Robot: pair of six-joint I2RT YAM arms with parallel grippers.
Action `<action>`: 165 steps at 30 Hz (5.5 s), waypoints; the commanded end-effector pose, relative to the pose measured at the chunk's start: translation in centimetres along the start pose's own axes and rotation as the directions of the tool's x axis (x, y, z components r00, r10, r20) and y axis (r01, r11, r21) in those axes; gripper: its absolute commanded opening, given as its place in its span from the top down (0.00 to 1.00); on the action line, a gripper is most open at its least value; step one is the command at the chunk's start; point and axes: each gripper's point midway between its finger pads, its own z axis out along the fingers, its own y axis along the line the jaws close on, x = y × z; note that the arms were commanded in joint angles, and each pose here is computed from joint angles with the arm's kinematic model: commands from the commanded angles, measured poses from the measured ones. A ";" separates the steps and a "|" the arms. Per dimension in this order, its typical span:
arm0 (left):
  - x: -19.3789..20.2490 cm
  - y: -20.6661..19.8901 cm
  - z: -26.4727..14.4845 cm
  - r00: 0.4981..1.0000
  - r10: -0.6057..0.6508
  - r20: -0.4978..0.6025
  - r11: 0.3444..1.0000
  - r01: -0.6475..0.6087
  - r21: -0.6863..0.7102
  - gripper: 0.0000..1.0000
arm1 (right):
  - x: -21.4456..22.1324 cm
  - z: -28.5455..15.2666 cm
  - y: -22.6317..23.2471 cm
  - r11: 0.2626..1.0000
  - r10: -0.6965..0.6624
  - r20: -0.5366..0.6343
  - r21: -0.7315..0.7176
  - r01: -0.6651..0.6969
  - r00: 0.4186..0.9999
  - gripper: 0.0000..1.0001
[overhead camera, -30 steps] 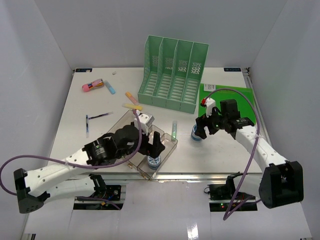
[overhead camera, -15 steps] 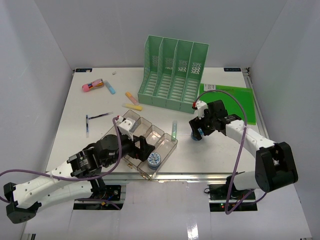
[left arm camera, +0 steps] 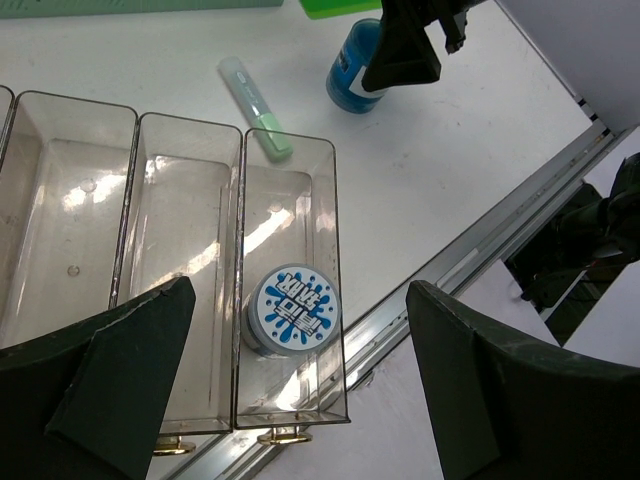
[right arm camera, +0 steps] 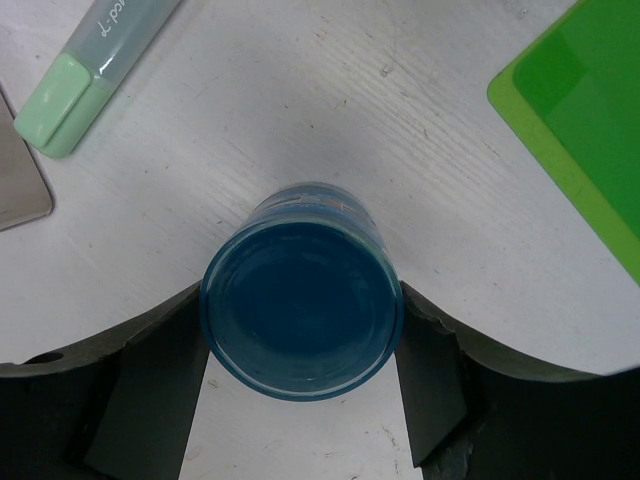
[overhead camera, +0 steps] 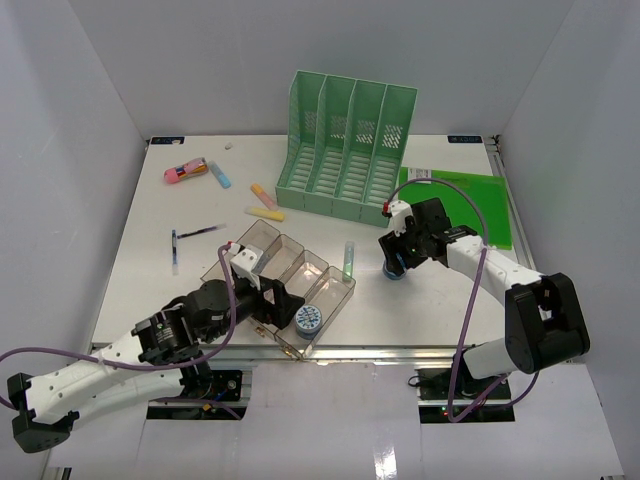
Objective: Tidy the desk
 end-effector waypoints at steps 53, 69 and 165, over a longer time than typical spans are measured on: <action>-0.3 0.0 0.6 1.000 0.005 0.025 1.000 -0.005 -0.003 0.02 | -7.4 -1.0 17.0 0.728 -0.377 0.260 -0.510 0.458 0.889 0.47; -2.6 -4.4 7.2 0.998 -0.016 -0.058 1.000 0.017 0.015 0.04 | -9.6 -7.9 13.3 0.761 -0.292 0.431 -0.436 0.480 0.854 0.04; 4.1 6.0 9.8 0.869 0.140 -0.474 0.941 -0.267 -0.210 0.97 | -2.0 -13.4 -1.3 0.971 0.134 0.576 -0.237 0.008 0.806 0.04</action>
